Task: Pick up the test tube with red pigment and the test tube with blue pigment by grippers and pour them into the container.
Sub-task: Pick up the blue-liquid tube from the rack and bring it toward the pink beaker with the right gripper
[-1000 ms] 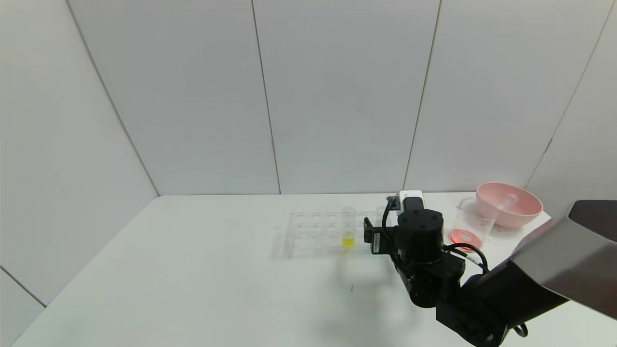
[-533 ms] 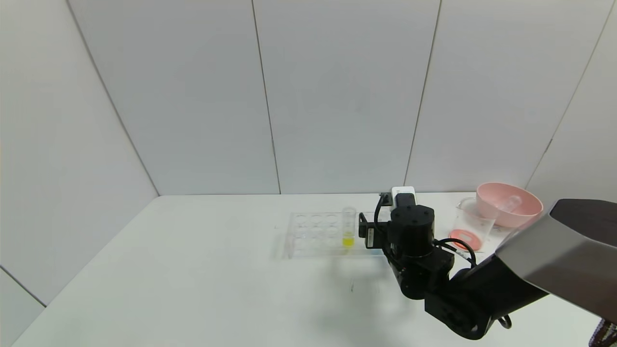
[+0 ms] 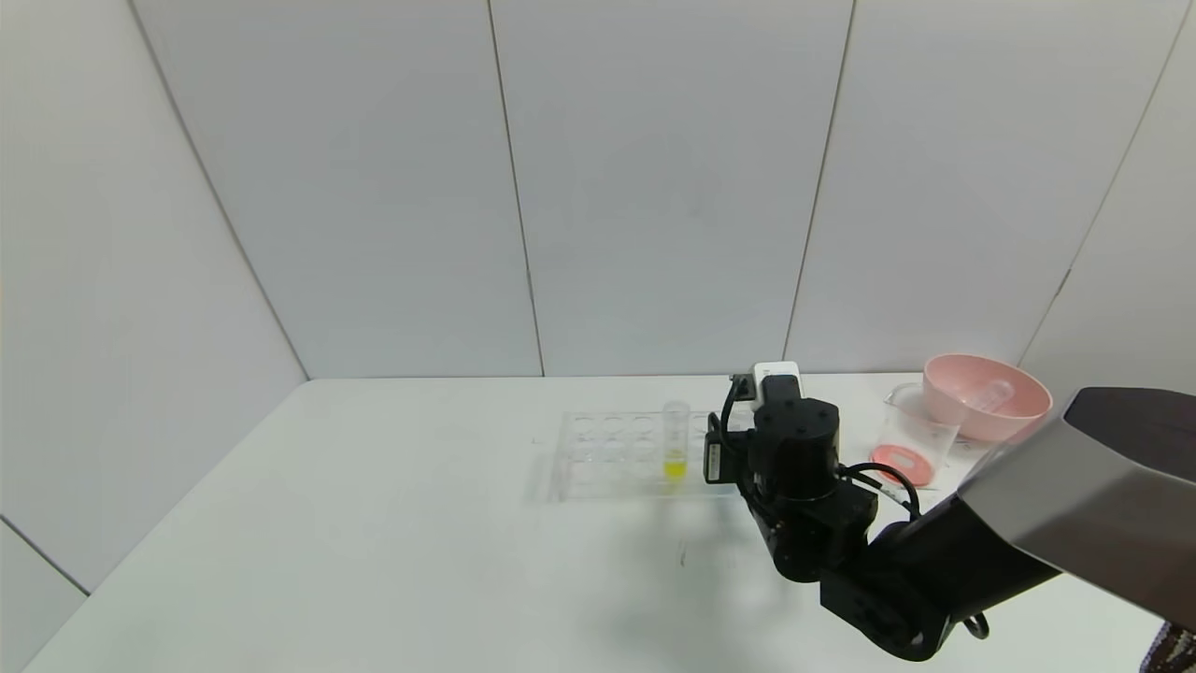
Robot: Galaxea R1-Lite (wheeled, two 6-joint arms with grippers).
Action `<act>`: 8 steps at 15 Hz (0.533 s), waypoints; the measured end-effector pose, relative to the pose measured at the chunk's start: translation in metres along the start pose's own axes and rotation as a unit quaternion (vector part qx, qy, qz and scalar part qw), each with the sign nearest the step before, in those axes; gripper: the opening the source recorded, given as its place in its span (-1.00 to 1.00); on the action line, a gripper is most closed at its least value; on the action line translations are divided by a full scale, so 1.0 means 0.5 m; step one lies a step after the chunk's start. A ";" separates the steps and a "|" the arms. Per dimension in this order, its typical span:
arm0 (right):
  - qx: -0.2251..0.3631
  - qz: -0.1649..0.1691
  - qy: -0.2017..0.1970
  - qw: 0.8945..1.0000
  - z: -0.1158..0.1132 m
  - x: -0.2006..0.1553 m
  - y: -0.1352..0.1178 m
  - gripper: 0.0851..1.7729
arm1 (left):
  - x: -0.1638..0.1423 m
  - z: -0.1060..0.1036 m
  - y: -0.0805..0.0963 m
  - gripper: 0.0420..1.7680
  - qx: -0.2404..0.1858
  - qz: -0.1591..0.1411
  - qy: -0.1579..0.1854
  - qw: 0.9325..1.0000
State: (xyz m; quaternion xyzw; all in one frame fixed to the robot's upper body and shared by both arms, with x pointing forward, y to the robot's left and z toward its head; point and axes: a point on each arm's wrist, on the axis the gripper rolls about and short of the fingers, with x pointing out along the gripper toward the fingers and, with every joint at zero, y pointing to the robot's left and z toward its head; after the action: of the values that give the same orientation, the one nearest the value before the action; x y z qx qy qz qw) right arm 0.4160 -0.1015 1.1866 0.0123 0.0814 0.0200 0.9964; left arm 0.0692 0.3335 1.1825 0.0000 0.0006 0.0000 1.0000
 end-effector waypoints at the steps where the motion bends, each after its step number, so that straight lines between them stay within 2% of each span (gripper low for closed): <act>1: 0.000 0.001 0.000 1.000 0.000 -0.001 0.001 -0.08 | 0.000 0.000 0.000 1.00 0.000 0.000 0.000 1.000; 2: 0.000 0.002 0.000 1.000 0.000 -0.002 0.002 -0.20 | 0.000 0.000 0.000 1.00 0.000 0.000 0.000 1.000; 3: -0.001 0.001 0.001 1.000 0.000 -0.003 0.002 -0.52 | 0.000 0.000 0.000 1.00 0.000 0.000 0.000 1.000; 8: -0.001 0.000 0.001 1.000 0.000 -0.003 0.001 -0.52 | 0.000 0.000 0.000 1.00 0.000 0.000 0.000 1.000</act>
State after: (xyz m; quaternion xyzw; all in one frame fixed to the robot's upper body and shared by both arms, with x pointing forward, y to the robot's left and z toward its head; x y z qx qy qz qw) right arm 0.4145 -0.1009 1.1868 0.0114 0.0821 0.0203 0.9964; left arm 0.0692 0.3335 1.1825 0.0000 0.0004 0.0000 1.0000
